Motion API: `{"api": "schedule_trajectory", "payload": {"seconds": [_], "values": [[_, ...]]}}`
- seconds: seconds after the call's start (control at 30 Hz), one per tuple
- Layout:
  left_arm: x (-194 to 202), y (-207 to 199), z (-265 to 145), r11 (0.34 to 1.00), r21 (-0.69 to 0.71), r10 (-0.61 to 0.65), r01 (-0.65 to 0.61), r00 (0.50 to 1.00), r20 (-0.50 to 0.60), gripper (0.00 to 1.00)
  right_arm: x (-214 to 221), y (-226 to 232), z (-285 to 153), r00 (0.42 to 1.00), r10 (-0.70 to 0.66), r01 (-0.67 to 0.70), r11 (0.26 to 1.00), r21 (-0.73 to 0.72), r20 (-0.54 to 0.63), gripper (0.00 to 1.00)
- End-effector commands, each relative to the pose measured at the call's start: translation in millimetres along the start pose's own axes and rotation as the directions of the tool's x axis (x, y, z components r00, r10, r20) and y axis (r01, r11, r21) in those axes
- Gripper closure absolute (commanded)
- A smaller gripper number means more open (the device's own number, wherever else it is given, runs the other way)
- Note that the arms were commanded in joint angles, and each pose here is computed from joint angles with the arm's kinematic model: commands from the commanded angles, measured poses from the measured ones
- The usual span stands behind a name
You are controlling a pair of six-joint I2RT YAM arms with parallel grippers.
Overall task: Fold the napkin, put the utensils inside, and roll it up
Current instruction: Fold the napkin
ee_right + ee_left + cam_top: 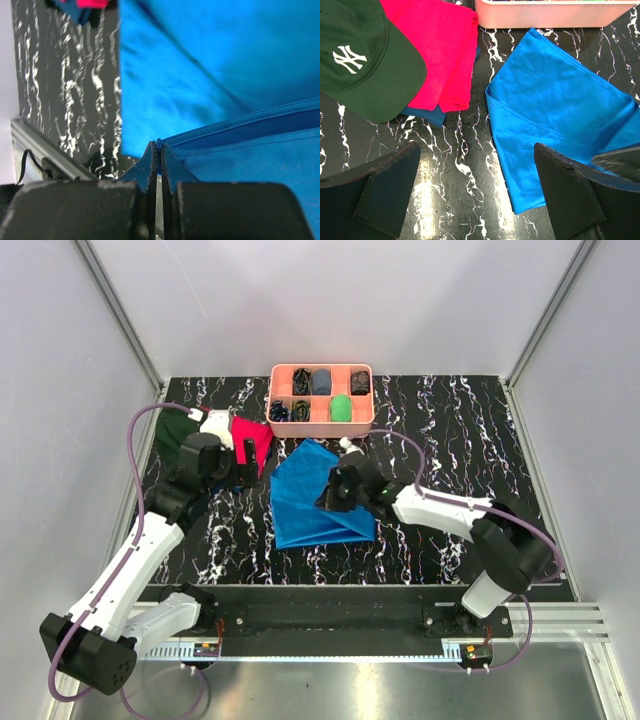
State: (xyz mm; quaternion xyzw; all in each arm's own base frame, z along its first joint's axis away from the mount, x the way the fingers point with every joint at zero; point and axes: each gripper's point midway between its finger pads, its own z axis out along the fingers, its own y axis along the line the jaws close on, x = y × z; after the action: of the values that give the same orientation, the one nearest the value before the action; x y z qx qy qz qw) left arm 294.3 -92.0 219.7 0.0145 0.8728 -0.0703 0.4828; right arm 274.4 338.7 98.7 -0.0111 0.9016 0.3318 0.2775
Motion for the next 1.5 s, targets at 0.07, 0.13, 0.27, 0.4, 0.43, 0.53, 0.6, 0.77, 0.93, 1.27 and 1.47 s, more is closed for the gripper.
{"api": "schedule_trajectory", "payload": {"seconds": [0.07, 0.13, 0.27, 0.4, 0.43, 0.53, 0.6, 0.77, 0.93, 1.27, 1.47], "values": [[-2, 0, 4, 1.000, -0.001, -0.003, 0.003, 1.000, 0.013, 0.01, 5, 56, 18, 0.999, -0.036, 0.034, 0.990, -0.140, -0.013, 1.00], [-2, 0, 4, 1.000, 0.001, -0.003, 0.003, 1.000, 0.014, 0.01, 9, 64, 21, 0.999, -0.046, 0.042, 0.987, -0.153, -0.023, 1.00], [-1, -1, 4, 1.000, 0.004, -0.003, 0.003, 1.000, 0.011, 0.01, 23, 66, 29, 0.997, -0.051, 0.040, 0.987, -0.155, -0.063, 1.00], [-2, -1, 4, 1.000, 0.007, -0.003, 0.002, 1.000, 0.012, 0.01, 33, 69, 33, 0.994, -0.060, 0.045, 0.986, -0.160, -0.089, 1.00], [-2, -1, 4, 1.000, 0.006, -0.004, 0.004, 1.000, 0.014, 0.01, 38, 70, 34, 0.993, -0.065, 0.049, 0.986, -0.161, -0.097, 1.00], [-2, -2, 4, 1.000, 0.009, -0.005, 0.005, 1.000, 0.013, 0.01, 46, 68, 39, 0.991, -0.066, 0.047, 0.987, -0.157, -0.120, 1.00], [-1, -2, 4, 1.000, 0.010, -0.005, 0.005, 1.000, 0.011, 0.01, 49, 69, 41, 0.989, -0.069, 0.048, 0.986, -0.158, -0.129, 1.00], [-1, -2, 4, 1.000, 0.011, -0.005, 0.005, 1.000, 0.010, 0.01, 59, 68, 45, 0.986, -0.080, 0.058, 0.987, -0.149, -0.149, 1.00], [0, -2, 5, 1.000, 0.013, -0.006, 0.006, 1.000, 0.006, 0.01, 69, 67, 50, 0.981, -0.091, 0.067, 0.988, -0.140, -0.172, 1.00], [1, -3, 5, 1.000, 0.016, -0.010, 0.010, 1.000, 0.002, 0.01, 68, 74, 53, 0.978, -0.128, 0.100, 0.982, -0.162, -0.168, 0.63], [7, -8, 9, 0.998, 0.031, -0.048, 0.048, 0.999, -0.022, 0.01, 45, 102, 36, 0.973, -0.211, 0.183, 0.952, -0.243, -0.093, 0.32]]}}
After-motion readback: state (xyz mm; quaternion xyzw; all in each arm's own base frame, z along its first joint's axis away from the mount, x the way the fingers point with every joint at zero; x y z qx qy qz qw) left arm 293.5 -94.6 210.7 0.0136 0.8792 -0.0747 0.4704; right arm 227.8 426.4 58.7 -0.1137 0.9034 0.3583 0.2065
